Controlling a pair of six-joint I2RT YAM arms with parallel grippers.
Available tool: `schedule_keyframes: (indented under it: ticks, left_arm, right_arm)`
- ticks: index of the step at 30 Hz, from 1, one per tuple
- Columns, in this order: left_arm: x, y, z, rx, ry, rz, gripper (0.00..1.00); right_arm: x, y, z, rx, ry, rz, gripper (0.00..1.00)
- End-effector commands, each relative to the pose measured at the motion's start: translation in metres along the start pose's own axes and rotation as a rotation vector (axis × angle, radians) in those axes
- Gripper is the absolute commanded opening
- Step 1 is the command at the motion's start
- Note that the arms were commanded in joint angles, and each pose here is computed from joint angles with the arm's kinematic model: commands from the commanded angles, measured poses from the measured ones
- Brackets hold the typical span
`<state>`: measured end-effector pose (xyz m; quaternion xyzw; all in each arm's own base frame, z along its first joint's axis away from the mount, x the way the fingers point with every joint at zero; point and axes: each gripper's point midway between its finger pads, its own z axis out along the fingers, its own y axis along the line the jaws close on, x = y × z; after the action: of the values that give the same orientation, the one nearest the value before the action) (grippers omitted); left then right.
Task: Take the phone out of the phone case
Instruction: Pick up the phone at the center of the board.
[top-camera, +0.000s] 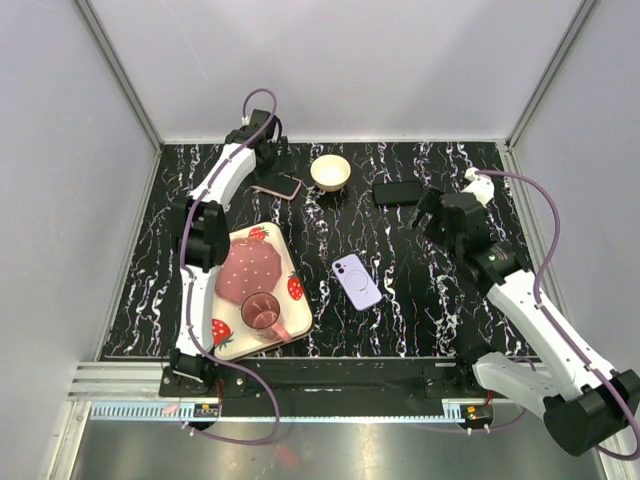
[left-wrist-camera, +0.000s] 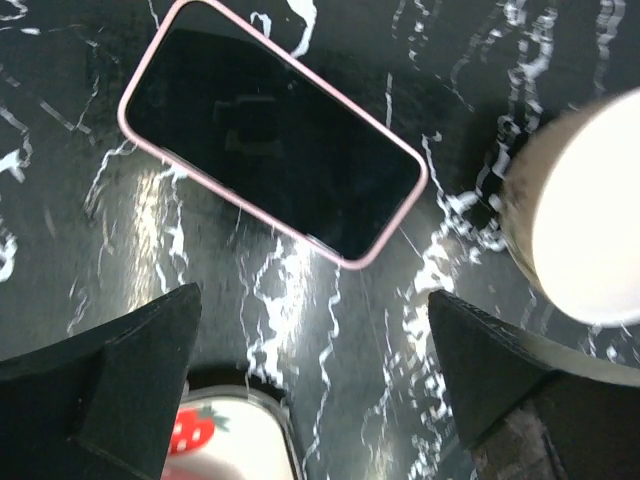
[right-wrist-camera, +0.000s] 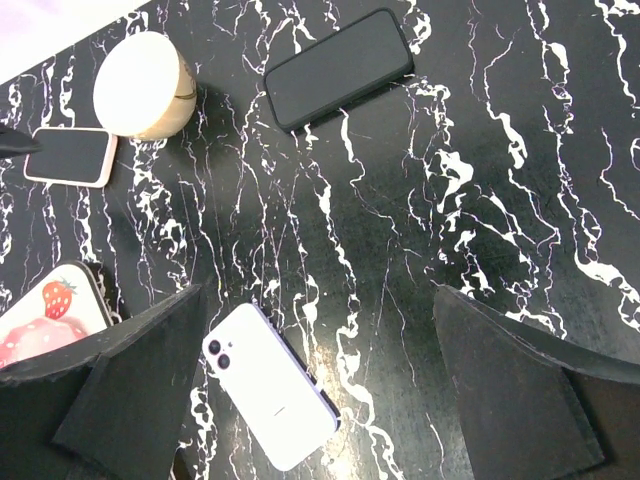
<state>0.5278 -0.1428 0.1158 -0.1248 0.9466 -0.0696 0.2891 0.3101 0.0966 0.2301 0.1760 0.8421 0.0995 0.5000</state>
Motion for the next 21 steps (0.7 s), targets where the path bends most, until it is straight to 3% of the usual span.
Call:
schedule_keyframes:
  ticks: [1,9,21]
  left_arm:
    - [-0.009,0.010,0.020,-0.051,0.032,-0.048,0.99]
    - [0.016,0.020,0.054,-0.095,0.083,-0.081,0.99]
    - [0.035,0.100,0.065,-0.323,0.158,-0.121,0.99]
  right_arm:
    - [-0.003,0.001,-0.009,-0.037,-0.032,0.012,1.00]
    - [0.005,0.000,0.003,-0.018,-0.006,-0.001,1.00]
    - [0.007,0.002,0.011,-0.002,0.006,-0.021,1.00]
